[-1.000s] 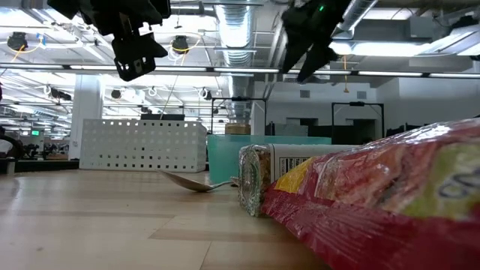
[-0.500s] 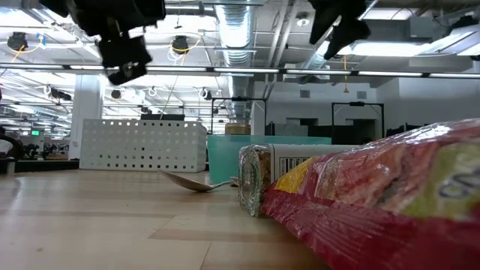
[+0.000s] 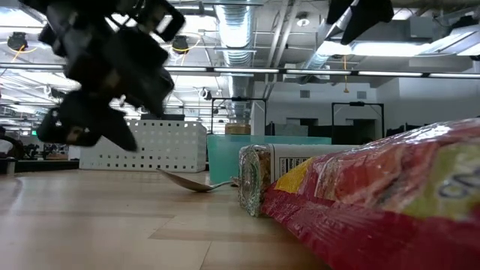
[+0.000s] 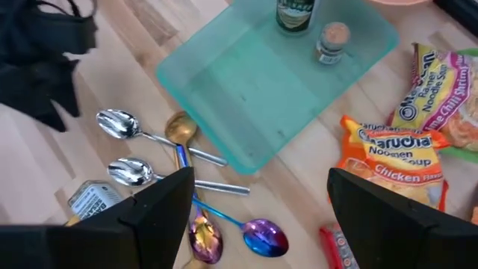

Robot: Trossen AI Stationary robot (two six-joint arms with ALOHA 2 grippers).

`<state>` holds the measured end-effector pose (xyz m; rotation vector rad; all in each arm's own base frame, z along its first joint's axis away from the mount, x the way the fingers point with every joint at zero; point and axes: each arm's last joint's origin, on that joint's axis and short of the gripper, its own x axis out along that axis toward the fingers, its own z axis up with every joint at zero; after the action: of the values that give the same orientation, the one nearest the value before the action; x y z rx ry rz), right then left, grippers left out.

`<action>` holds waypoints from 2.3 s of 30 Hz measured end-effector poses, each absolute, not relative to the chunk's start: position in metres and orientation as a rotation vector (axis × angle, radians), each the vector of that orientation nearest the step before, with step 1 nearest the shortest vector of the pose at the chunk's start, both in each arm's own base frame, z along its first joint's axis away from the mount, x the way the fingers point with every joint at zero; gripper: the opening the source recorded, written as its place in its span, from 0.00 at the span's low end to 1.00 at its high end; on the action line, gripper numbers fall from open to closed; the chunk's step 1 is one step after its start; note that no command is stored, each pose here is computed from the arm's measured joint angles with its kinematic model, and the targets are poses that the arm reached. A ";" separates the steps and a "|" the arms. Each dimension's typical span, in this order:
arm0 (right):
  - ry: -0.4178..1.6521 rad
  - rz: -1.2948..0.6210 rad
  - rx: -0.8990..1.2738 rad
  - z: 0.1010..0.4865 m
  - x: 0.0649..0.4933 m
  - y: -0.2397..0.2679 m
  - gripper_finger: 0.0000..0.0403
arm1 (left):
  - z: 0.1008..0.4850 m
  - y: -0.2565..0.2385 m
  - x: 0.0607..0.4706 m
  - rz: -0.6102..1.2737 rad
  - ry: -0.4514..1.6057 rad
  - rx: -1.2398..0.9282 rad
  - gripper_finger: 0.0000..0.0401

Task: Pick & Place Food Item
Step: Put the left silver spoon into the transparent bin

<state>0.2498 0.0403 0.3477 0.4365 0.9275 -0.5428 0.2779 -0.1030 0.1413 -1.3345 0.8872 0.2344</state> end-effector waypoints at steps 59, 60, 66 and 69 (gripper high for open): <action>0.863 -0.584 0.471 0.349 0.252 0.042 0.75 | 0.134 -0.079 0.272 0.374 0.912 -1.211 0.00; 0.863 -0.587 0.472 0.349 0.252 0.042 0.75 | 0.136 -0.079 0.270 0.377 0.919 -1.203 0.00; 0.862 -0.590 0.477 0.349 0.252 0.042 0.75 | 0.144 -0.077 0.264 0.373 0.935 -1.166 0.00; 0.862 -0.592 0.478 0.349 0.252 0.042 0.75 | 0.147 -0.076 0.262 0.360 0.937 -1.150 0.00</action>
<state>0.2520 0.0416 0.3493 0.4780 0.8622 -0.5917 0.2621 -0.0764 0.1475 -1.1502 0.9366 0.3601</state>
